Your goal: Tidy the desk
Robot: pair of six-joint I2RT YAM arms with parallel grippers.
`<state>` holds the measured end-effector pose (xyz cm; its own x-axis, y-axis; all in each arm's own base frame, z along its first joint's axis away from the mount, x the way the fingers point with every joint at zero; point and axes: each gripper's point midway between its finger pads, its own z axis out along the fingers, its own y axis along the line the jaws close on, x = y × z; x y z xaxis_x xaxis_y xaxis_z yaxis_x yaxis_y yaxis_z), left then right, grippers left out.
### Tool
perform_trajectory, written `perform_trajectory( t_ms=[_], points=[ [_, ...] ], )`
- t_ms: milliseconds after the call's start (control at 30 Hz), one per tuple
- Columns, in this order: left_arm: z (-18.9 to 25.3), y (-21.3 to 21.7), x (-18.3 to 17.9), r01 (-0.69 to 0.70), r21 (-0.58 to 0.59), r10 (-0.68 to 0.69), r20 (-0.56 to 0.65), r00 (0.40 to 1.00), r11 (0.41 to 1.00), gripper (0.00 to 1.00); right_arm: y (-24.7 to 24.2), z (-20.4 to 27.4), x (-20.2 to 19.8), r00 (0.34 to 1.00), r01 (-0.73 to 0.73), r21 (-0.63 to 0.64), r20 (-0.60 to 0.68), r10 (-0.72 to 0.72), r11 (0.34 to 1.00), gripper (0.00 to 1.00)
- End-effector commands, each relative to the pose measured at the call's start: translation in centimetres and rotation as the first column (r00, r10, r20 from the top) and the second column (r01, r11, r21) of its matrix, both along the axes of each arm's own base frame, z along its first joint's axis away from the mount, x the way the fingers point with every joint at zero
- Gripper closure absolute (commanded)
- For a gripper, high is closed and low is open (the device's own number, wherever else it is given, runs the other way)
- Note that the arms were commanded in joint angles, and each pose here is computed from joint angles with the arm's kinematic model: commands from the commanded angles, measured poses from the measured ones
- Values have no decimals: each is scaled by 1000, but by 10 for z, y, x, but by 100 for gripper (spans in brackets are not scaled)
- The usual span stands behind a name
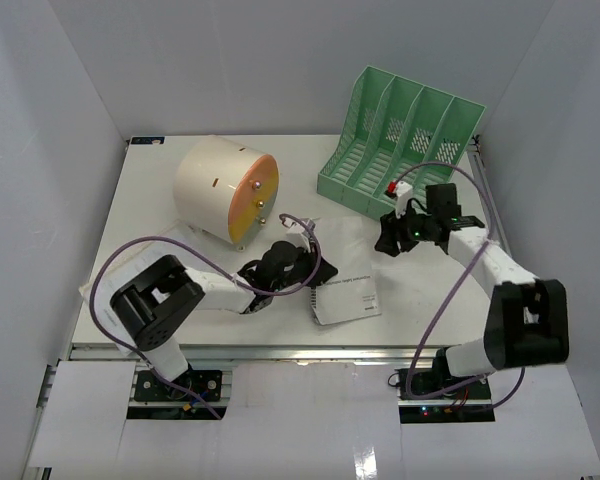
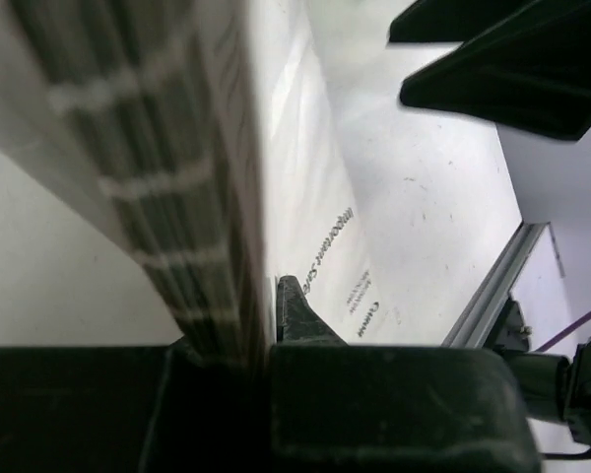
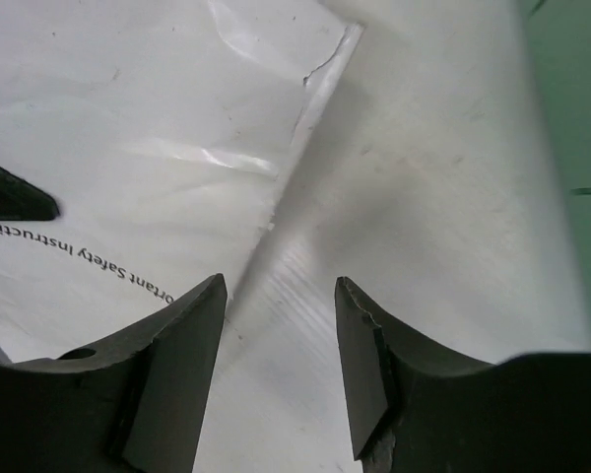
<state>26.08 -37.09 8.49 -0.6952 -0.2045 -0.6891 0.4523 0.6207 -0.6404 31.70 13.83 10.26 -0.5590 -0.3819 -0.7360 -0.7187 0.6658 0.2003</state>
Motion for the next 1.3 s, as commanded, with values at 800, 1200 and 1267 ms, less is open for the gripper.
perform_trajectory(
  t_ms=[800, 1200, 1267],
  points=[
    [266, -67, 236, -365, 80, 114, 868, 483, 928, 100, -73, 130, -14, 846, 59, 128, 520, -117, 990, 28],
    [253, -83, 294, -433, -33, 213, 902, 376, 901, 100, -78, 129, -13, 849, 73, 145, 511, -138, 987, 28],
    [243, -88, 296, -399, -52, 225, 888, 401, 916, 100, -78, 129, -13, 850, 73, 148, 508, -139, 986, 28]
  ],
)
